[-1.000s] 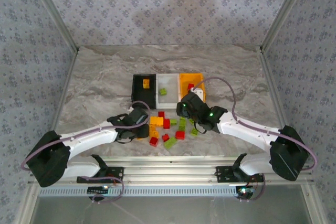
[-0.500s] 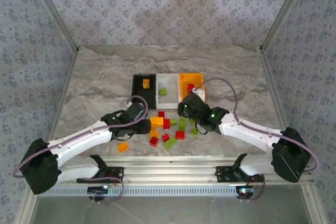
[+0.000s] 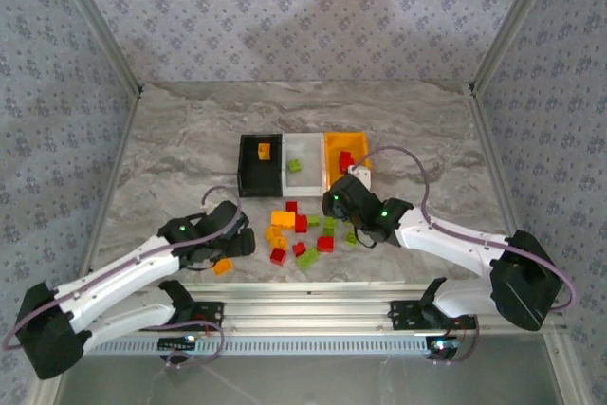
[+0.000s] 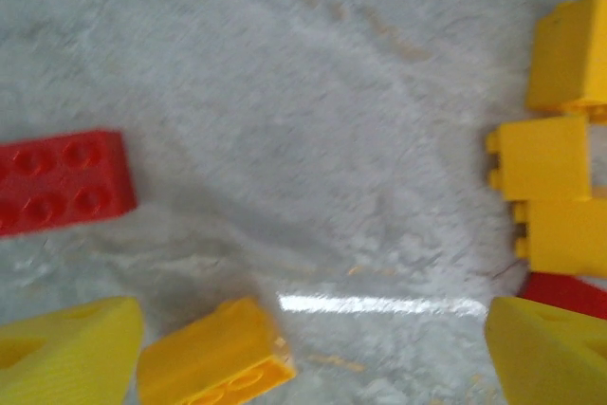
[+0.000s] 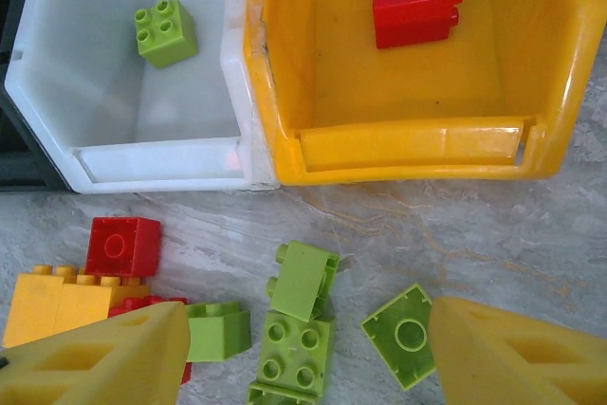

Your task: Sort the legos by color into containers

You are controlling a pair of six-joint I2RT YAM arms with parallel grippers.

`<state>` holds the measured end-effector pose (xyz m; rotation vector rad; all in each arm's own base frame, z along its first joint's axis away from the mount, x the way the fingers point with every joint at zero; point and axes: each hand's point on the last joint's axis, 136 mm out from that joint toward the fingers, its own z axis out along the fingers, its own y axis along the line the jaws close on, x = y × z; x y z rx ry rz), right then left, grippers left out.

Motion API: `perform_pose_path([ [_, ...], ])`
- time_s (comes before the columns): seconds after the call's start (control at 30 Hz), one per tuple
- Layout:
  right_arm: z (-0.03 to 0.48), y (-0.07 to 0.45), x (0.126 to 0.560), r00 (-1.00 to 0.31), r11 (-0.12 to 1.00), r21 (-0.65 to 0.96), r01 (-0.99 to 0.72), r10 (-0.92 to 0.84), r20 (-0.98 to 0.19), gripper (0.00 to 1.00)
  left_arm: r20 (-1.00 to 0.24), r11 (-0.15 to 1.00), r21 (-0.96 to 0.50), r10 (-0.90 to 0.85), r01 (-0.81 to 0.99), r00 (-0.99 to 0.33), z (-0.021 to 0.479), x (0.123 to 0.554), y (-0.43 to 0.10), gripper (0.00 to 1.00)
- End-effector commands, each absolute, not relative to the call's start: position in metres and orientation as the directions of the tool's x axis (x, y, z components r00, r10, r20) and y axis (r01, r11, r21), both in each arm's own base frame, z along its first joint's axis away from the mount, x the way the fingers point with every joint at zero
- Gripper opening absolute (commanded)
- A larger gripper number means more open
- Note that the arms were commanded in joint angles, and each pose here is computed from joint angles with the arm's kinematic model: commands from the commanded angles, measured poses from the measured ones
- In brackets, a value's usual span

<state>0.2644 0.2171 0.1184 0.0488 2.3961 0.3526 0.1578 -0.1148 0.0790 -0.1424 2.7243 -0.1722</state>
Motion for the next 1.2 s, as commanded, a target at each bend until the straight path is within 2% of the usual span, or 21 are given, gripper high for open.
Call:
perform_pose_path([
  [0.0, 0.126, 0.215, 0.264, -0.735, 0.956, 0.290, -0.051, 0.161, -0.659, 0.70, -0.336, 0.981, -0.132, -0.177, -0.140, -0.925, 0.070, 0.137, -0.097, 0.99],
  [0.2, 0.128, 0.209, 0.263, -0.727, 0.955, 0.295, -0.043, 0.172, -0.665, 0.70, -0.280, 0.974, -0.170, -0.192, -0.148, -0.941, 0.047, 0.127, -0.103, 0.99],
  [0.33, 0.128, 0.205, 0.261, -0.724, 0.953, 0.301, -0.037, 0.181, -0.665, 0.70, -0.248, 0.977, -0.139, -0.190, -0.159, -0.950, 0.027, 0.126, -0.103, 0.96],
  [0.63, 0.127, 0.198, 0.258, -0.718, 0.951, 0.308, -0.026, 0.197, -0.668, 0.70, -0.236, 0.982, -0.112, -0.172, -0.149, -0.957, 0.014, 0.135, -0.103, 0.74],
  [0.97, 0.125, 0.196, 0.258, -0.714, 0.949, 0.316, -0.018, 0.209, -0.668, 0.70, -0.263, 0.976, -0.178, -0.169, -0.125, -0.950, 0.026, 0.145, -0.117, 0.47],
  [1.17, 0.126, 0.194, 0.258, -0.710, 0.948, 0.317, -0.016, 0.212, -0.672, 0.70, -0.296, 0.970, -0.227, -0.155, -0.088, -0.943, 0.054, 0.153, -0.130, 0.42],
])
